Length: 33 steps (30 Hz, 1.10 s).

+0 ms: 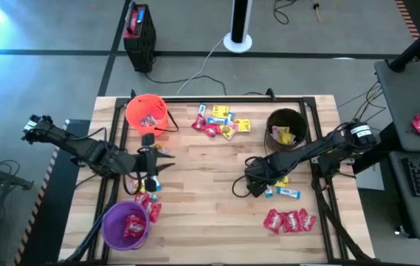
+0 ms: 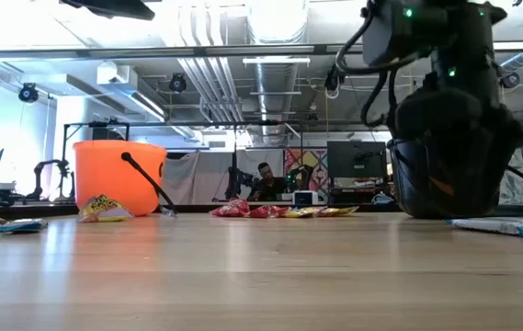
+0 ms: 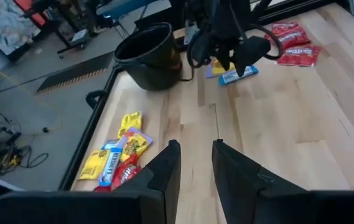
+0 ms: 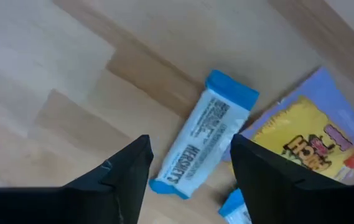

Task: Sort candy by brand, put in halloween buckets
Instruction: Put the white chocolate bar into the orange bucket

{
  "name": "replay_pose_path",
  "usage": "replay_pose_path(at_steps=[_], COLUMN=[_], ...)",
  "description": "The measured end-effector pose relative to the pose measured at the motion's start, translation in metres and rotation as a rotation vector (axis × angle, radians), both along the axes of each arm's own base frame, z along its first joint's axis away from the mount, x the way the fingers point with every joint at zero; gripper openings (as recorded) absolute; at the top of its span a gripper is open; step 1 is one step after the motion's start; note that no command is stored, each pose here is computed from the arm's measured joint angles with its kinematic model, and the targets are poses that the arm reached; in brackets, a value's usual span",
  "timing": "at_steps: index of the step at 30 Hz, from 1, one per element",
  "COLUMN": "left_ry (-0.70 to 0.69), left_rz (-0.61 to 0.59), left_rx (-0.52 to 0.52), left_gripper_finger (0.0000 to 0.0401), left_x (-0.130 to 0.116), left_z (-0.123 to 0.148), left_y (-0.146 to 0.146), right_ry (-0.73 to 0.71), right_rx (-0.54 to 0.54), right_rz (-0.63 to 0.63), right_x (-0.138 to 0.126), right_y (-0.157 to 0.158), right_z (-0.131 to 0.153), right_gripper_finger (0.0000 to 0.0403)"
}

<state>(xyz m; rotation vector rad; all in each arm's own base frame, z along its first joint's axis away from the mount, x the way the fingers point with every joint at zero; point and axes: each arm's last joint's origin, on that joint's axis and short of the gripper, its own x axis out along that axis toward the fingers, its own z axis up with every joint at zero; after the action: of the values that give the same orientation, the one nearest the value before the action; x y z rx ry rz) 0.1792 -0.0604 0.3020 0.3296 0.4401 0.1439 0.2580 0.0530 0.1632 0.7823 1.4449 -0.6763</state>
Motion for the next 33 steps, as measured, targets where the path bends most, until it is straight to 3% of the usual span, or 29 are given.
replay_pose_path(at_steps=[6, 15, 33], left_ry=[0.005, 0.004, -0.003], left_rz=[-0.004, 0.012, 0.012], left_rx=[0.014, 0.023, 0.020], left_gripper_finger=[0.0077, 0.0077, 0.0077], left_x=[0.001, 0.002, 0.002], left_z=[-0.002, -0.004, -0.004], left_y=[0.000, 0.000, 0.000], right_ry=[0.026, -0.020, -0.057], right_rx=[-0.005, 0.005, -0.016], right_rz=[-0.032, -0.033, 0.043], right_x=[-0.006, -0.006, -0.004], right_y=[-0.002, -0.002, -0.003], right_z=[-0.011, -0.020, -0.017], right_gripper_finger=[0.0226, 0.0204, 0.0036])
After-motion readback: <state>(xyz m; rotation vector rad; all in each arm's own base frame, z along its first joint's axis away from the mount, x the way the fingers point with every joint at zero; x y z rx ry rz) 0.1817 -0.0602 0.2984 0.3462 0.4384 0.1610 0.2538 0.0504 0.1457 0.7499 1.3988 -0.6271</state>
